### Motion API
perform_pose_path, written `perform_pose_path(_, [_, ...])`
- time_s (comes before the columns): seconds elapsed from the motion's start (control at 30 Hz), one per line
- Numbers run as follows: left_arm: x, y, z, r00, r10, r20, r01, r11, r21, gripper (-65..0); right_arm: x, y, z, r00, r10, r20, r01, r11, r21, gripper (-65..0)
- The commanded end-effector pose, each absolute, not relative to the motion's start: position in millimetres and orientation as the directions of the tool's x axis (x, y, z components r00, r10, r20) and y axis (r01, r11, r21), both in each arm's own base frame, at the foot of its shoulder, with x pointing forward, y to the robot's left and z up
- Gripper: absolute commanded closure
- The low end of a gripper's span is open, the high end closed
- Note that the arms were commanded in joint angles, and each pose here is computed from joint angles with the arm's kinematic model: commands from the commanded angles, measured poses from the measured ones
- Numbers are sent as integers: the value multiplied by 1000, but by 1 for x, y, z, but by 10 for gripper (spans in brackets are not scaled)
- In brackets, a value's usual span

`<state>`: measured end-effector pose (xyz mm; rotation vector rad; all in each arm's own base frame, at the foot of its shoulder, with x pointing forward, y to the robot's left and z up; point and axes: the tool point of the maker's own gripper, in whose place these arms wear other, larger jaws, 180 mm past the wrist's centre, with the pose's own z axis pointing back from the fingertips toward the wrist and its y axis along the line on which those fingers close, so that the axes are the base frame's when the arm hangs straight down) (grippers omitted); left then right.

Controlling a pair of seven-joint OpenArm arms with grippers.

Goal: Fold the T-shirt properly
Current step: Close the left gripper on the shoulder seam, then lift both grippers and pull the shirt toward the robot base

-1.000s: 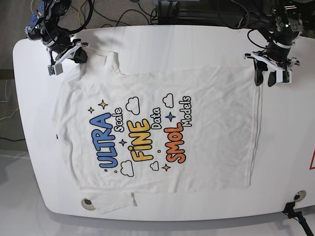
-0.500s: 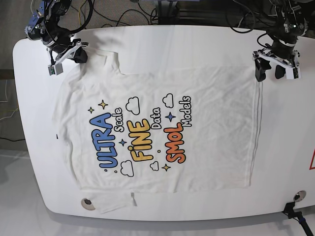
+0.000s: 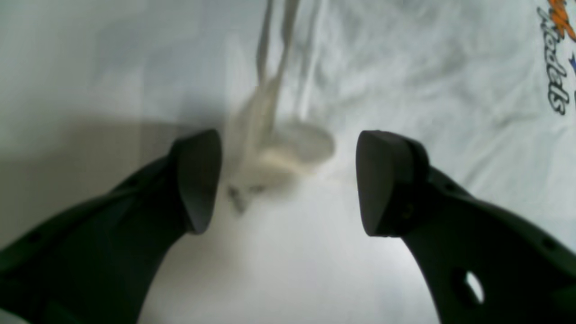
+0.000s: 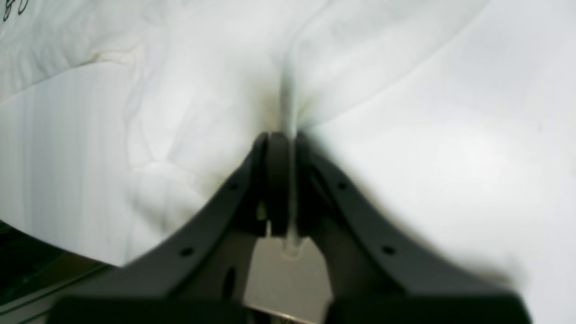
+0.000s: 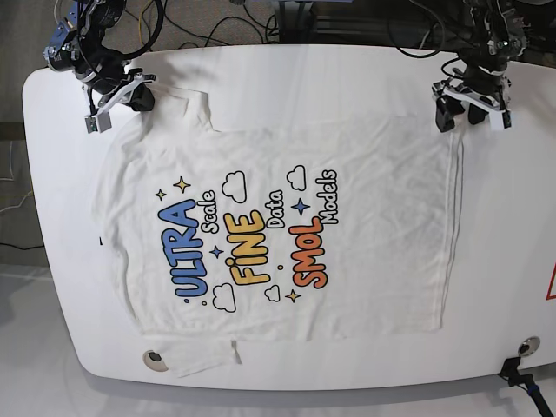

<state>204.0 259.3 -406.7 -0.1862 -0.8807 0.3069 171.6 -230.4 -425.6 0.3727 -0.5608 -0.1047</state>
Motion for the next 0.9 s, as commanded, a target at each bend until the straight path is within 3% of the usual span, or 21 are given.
perform_pose_path(0.0, [203, 264, -409, 595, 343, 727, -192, 939, -286, -439, 169, -235, -425, 853, -180, 490, -6, 935, 353, 0])
perform_pose_path(0.7, [224, 221, -416, 621, 326, 713, -98, 934, -342, -431, 169, -237, -425, 852, -183, 491, -2, 936, 352, 0])
perform_pose_path(0.87, [225, 222, -415, 620, 325, 714, -97, 935, -341, -223, 169, -236, -425, 852, -182, 491, -4, 936, 352, 0])
